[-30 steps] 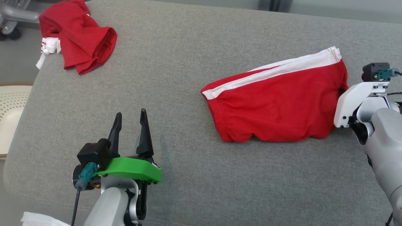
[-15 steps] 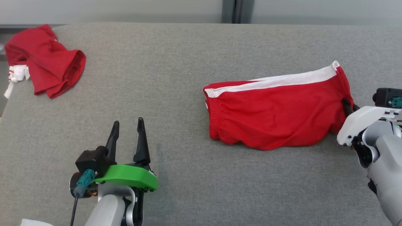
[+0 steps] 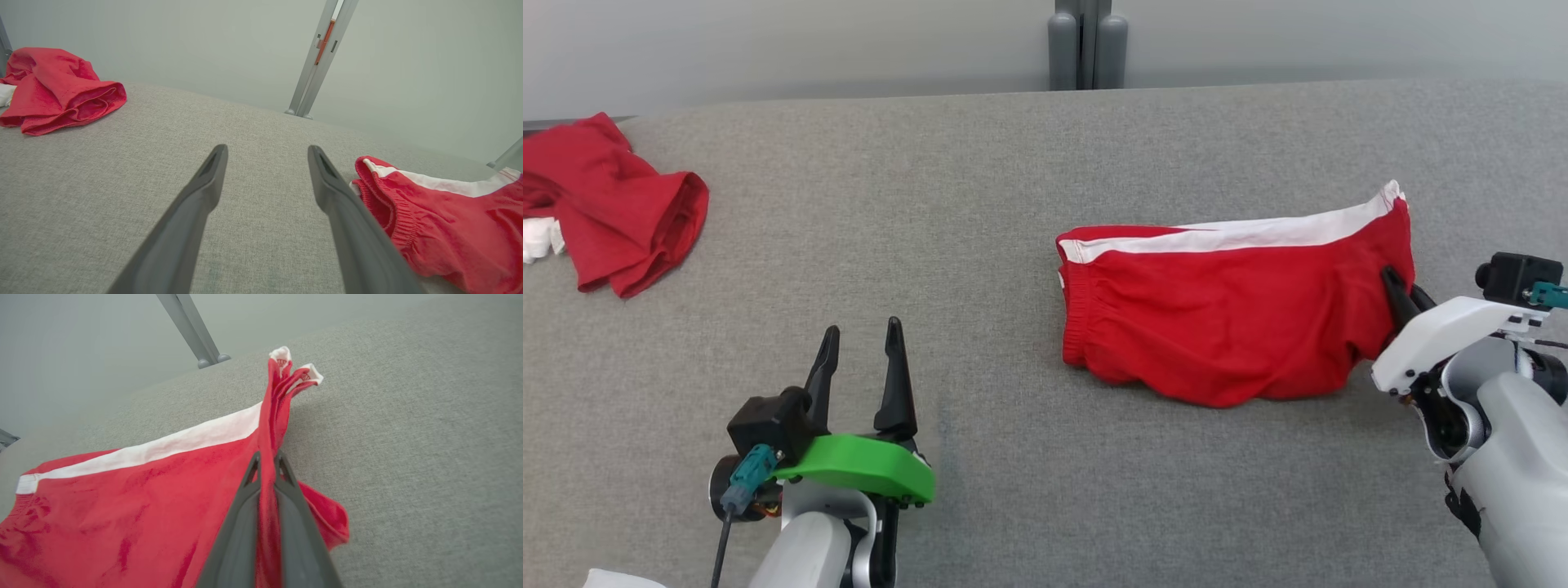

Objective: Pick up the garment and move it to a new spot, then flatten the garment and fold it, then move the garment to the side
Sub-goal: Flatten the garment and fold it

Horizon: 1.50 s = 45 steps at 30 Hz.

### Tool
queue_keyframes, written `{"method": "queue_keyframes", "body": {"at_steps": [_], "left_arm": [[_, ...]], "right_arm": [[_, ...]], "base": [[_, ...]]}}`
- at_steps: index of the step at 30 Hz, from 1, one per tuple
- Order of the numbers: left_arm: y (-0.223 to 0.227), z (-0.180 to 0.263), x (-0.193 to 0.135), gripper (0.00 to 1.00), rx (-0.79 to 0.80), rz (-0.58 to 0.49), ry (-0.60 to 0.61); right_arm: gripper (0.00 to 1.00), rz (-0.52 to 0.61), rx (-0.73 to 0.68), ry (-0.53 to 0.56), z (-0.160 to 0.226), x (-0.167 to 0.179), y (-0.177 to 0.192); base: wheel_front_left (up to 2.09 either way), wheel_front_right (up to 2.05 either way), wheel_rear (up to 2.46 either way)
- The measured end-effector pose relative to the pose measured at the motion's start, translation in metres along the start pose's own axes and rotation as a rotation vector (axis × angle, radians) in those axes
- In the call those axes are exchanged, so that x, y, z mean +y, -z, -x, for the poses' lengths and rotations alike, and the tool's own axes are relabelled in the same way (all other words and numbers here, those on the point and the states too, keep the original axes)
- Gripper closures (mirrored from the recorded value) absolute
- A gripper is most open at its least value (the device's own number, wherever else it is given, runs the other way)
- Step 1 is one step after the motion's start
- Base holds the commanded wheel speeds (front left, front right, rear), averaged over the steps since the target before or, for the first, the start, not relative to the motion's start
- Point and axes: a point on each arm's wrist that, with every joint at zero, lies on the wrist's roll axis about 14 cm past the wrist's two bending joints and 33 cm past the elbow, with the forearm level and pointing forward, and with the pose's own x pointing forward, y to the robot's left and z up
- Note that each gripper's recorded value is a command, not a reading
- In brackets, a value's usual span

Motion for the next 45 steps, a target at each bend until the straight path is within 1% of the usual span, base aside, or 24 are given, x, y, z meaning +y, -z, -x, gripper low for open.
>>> {"method": "queue_keyframes", "body": {"at_steps": [4, 9, 13, 17, 20, 25, 26, 27, 31, 35, 38, 40, 43, 45], "left_arm": [[-0.008, 0.005, 0.004, 0.00, -0.022, -0.001, -0.013], [-0.018, 0.014, 0.012, 0.00, -0.049, 0.001, -0.038], [-0.022, 0.023, 0.019, 0.00, -0.064, 0.006, -0.061], [-0.028, 0.031, 0.029, 0.00, -0.082, 0.011, -0.095], [-0.031, 0.036, 0.036, 0.00, -0.092, 0.015, -0.119], [-0.034, 0.043, 0.048, 0.00, -0.102, 0.018, -0.160], [-0.034, 0.043, 0.049, 0.00, -0.103, 0.019, -0.165], [-0.034, 0.044, 0.050, 0.00, -0.104, 0.020, -0.168], [-0.032, 0.043, 0.046, 0.00, -0.099, 0.025, -0.158], [-0.027, 0.042, 0.036, 0.00, -0.085, 0.032, -0.129], [-0.022, 0.041, 0.027, 0.00, -0.072, 0.036, -0.103], [-0.020, 0.040, 0.021, 0.00, -0.066, 0.037, -0.085], [-0.016, 0.040, 0.014, 0.00, -0.056, 0.039, -0.067], [-0.016, 0.040, 0.011, 0.00, -0.054, 0.039, -0.058]], "right_arm": [[1.00, -0.008, -0.023, -0.114, 0.001, 0.042, -0.008], [1.00, -0.030, -0.019, -0.296, 0.006, 0.113, -0.010], [1.00, -0.048, 0.034, -0.405, 0.011, 0.162, 0.003], [1.00, -0.039, 0.104, -0.455, 0.011, 0.190, 0.025], [1.00, -0.028, 0.155, -0.471, 0.010, 0.202, 0.042], [1.00, -0.003, 0.201, -0.486, 0.006, 0.216, 0.059], [0.66, -0.001, 0.207, -0.487, 0.005, 0.217, 0.062], [0.00, -0.002, 0.213, -0.488, 0.005, 0.218, 0.064], [0.00, -0.015, 0.178, -0.516, 0.010, 0.228, 0.057], [0.00, -0.049, 0.091, -0.544, 0.019, 0.230, 0.036], [0.00, -0.081, 0.024, -0.522, 0.026, 0.213, 0.022], [0.00, -0.093, -0.029, -0.486, 0.028, 0.194, 0.009], [0.00, -0.067, -0.081, -0.418, 0.030, 0.161, -0.002], [0.00, -0.034, -0.091, -0.381, 0.031, 0.145, -0.004]], "base": [[0.00, 0.00, 0.00], [0.00, 0.00, 0.00], [0.00, 0.00, 0.00], [0.00, 0.00, 0.00], [0.00, 0.00, 0.00], [0.00, 0.00, 0.00], [0.00, 0.00, 0.00], [0.00, 0.00, 0.00], [0.00, 0.00, 0.00], [0.00, 0.00, 0.00], [0.00, 0.00, 0.00], [0.00, 0.00, 0.00], [0.00, 0.00, 0.00], [0.00, 0.00, 0.00]]}}
